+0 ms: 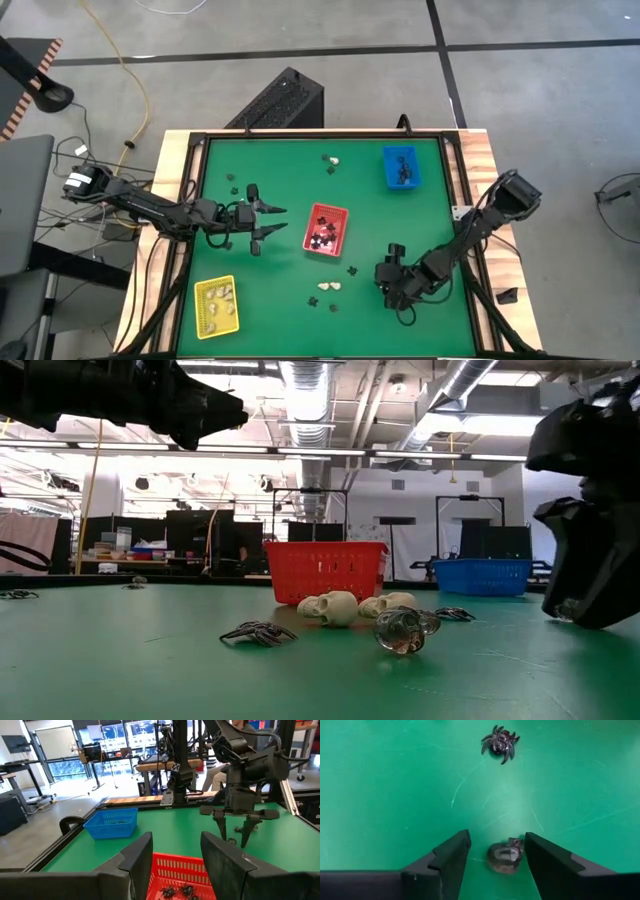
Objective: Sort Halloween decoration
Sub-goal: Put the black skull toy into the blue bin
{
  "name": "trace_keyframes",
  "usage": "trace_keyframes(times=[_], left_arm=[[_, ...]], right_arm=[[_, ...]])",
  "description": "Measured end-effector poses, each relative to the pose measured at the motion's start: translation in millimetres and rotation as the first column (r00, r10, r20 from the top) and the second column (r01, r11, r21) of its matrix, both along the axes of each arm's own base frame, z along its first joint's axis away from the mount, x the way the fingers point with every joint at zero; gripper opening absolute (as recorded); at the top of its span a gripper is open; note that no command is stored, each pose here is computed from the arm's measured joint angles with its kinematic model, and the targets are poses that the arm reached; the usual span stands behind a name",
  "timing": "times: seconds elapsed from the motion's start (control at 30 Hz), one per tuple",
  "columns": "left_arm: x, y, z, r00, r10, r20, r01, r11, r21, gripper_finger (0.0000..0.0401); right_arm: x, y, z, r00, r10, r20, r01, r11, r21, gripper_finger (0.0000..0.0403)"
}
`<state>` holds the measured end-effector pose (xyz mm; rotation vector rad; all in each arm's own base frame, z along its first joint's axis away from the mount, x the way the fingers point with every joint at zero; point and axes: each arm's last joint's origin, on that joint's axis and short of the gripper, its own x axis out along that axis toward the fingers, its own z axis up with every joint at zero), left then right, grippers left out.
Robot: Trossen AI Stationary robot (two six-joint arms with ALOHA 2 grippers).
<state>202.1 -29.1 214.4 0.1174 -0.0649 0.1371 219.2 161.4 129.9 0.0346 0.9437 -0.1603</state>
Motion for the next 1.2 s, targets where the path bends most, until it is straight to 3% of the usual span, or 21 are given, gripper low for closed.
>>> trace_keyframes(times=[0.47, 0.73, 0.9, 1.2], left_arm=[[0.1, 0.0, 0.1, 1.000, 0.000, 0.001, 0.000, 1.000, -0.004, 0.0157], [0.1, 0.0, 0.1, 1.000, -0.001, 0.002, 0.001, 1.000, -0.007, 0.0157], [0.1, 0.0, 0.1, 1.000, 0.000, 0.001, 0.000, 1.000, -0.003, 0.0157], [0.1, 0.0, 0.1, 1.000, -0.001, 0.001, 0.001, 1.000, -0.004, 0.0157]], right_arm=[[-8.5, 5.5, -0.4, 1.000, -0.028, 0.007, 0.028, 0.999, -0.027, 0.0133], [-4.1, -10.9, 42.8, 0.999, 0.015, 0.037, -0.013, 0.999, -0.053, 0.0125], [-6.1, -44.5, 78.3, 0.996, -0.013, 0.088, 0.021, 0.995, -0.092, 0.0121], [-12.1, -144.7, 113.9, 0.963, -0.251, 0.103, 0.268, 0.934, -0.236, 0.0118]])
